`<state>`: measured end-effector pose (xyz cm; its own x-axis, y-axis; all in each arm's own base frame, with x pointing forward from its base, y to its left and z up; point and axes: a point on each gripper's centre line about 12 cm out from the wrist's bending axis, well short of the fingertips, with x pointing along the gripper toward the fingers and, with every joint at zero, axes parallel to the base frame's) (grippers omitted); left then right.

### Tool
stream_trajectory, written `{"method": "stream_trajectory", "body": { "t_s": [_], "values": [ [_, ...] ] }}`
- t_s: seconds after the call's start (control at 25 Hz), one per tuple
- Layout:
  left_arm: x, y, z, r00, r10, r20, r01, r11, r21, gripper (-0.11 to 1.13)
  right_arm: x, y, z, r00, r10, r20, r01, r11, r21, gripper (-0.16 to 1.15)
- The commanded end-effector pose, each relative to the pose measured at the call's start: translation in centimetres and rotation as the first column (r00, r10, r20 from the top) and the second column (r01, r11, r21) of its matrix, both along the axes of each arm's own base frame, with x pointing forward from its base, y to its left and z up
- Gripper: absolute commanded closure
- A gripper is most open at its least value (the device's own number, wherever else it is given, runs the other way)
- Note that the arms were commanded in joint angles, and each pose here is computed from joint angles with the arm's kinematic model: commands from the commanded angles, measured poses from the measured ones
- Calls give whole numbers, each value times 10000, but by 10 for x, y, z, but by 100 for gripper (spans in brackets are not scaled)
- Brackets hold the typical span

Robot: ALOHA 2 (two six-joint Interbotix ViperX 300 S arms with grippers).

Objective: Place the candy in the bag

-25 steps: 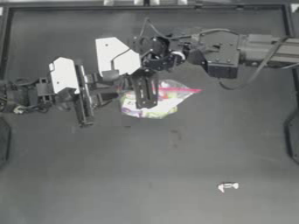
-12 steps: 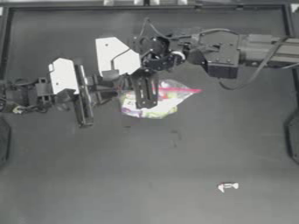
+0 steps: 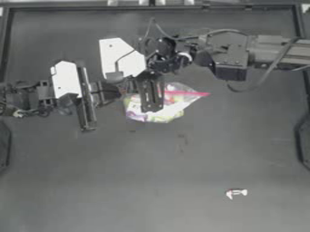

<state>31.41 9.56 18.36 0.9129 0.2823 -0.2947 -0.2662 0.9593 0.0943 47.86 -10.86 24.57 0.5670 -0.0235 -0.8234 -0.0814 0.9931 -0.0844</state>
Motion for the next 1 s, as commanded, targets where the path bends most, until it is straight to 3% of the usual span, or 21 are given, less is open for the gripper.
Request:
{"method": "stream_trajectory", "body": {
  "t_s": [0.04,0.12,1.0],
  "values": [
    [2,-4,22,9977,-273,613,249,9989,404,96,-2,2,20,9989,8,474,-5,10000,-70,93],
    [2,-5,22,9976,-354,599,327,9985,444,100,-3,2,19,9990,14,436,-10,10000,-92,92],
    [-2,-7,28,9963,-394,767,355,9980,523,99,-21,-1,6,9998,-194,-40,194,9998,60,92]
  ]
}}
